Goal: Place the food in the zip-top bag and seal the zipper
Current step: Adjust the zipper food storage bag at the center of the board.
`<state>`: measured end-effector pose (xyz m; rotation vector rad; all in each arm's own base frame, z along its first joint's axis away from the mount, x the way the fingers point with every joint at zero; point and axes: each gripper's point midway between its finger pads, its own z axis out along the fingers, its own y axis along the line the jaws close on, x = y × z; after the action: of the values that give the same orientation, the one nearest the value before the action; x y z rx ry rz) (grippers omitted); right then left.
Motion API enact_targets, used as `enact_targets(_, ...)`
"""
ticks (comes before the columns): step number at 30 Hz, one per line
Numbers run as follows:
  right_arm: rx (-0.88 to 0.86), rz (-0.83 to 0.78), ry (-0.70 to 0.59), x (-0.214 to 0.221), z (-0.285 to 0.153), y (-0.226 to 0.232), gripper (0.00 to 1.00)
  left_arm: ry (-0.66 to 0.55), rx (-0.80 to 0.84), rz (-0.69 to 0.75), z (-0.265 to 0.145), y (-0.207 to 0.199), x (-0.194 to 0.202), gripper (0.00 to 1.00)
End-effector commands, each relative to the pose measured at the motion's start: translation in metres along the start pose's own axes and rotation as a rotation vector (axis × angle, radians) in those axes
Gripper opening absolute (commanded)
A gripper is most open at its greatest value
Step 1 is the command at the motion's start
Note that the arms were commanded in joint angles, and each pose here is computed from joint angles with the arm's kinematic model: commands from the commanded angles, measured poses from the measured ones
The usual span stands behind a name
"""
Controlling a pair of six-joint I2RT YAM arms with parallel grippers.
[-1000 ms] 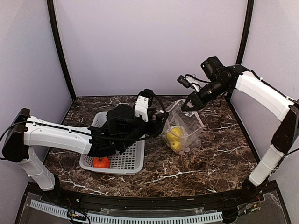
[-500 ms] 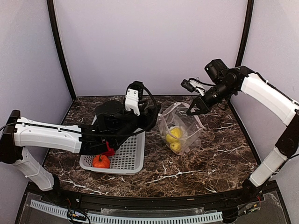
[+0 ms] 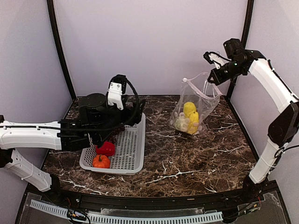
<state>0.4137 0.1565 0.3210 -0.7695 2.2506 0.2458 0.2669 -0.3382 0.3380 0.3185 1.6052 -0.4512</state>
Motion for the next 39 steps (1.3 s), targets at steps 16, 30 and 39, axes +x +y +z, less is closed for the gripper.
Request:
enact_targets(16,-0.150,-0.046,0.136,0.039,0.034,0.067,0.00,0.412,-0.257,0.043,-0.047,0.108,0.093,0.75)
enact_targets(30,-0.381,-0.085,0.028,0.048,0.020,0.112,0.00,0.639,-0.296,0.052,-0.072,0.128,0.133,0.87)
enact_targets(39,-0.405,-0.103,-0.019,0.057,0.018,0.118,0.00,0.730,-0.247,0.042,-0.046,0.151,0.152,0.93)
